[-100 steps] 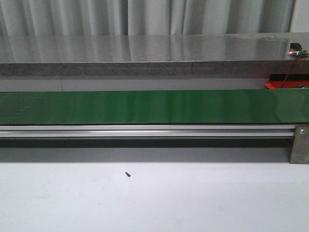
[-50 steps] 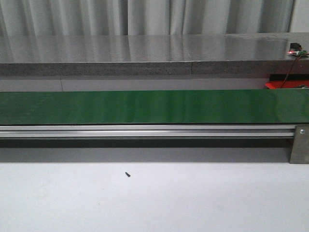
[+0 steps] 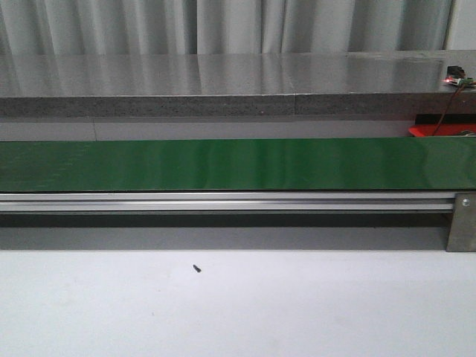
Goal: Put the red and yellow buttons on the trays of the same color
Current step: 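Set the red button on the green conveyor belt and open the left gripper, then grasp a yellow-capped button with the left gripper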
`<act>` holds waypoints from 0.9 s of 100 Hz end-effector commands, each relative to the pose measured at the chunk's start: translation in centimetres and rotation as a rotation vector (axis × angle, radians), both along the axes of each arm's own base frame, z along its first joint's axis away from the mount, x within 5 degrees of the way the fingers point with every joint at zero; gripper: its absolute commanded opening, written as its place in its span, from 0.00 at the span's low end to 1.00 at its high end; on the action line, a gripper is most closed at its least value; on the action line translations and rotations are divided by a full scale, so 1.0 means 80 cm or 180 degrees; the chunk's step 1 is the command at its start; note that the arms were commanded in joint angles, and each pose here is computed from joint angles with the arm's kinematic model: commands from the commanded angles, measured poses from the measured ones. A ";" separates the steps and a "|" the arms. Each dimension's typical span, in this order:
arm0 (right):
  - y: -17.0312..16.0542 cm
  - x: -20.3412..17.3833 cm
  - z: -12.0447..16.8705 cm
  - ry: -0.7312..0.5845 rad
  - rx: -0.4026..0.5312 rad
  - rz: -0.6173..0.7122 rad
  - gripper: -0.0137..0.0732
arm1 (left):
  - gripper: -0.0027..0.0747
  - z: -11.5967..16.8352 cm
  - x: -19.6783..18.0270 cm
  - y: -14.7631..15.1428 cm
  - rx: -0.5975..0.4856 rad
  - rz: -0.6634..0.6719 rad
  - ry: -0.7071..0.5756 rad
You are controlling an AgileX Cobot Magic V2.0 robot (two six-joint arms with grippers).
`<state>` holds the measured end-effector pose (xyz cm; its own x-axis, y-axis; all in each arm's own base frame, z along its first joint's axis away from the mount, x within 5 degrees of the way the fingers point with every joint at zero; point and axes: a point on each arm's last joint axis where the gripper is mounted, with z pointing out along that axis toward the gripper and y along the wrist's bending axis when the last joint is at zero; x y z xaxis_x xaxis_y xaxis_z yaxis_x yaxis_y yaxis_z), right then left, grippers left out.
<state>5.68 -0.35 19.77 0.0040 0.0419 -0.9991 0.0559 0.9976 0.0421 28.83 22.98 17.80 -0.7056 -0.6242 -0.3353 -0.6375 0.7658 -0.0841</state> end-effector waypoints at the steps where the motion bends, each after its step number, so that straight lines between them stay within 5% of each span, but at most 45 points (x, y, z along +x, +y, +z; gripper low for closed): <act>1: 0.001 -0.003 0.018 -0.0373 -0.0054 0.0011 0.08 | 0.86 0.031 0.007 0.007 0.0234 0.0060 -0.0327; 10: 0.001 -0.003 0.018 -0.0373 -0.0054 0.0011 0.08 | 0.83 0.032 0.008 0.008 0.0265 0.0065 -0.0359; 57: 0.001 -0.003 0.018 -0.0373 -0.0054 0.0011 0.08 | 0.33 0.033 0.009 0.010 0.0314 0.0074 -0.0410; 90: 0.001 -0.003 0.018 -0.0373 -0.0054 0.0011 0.08 | 0.25 0.063 0.003 0.005 0.0426 0.0070 -0.0550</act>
<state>5.68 -0.35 19.77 0.0040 0.0419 -0.9991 0.0559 0.9976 0.0421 29.09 23.25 18.66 -0.6808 -0.6107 -0.4044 -0.6381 0.7656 -0.0818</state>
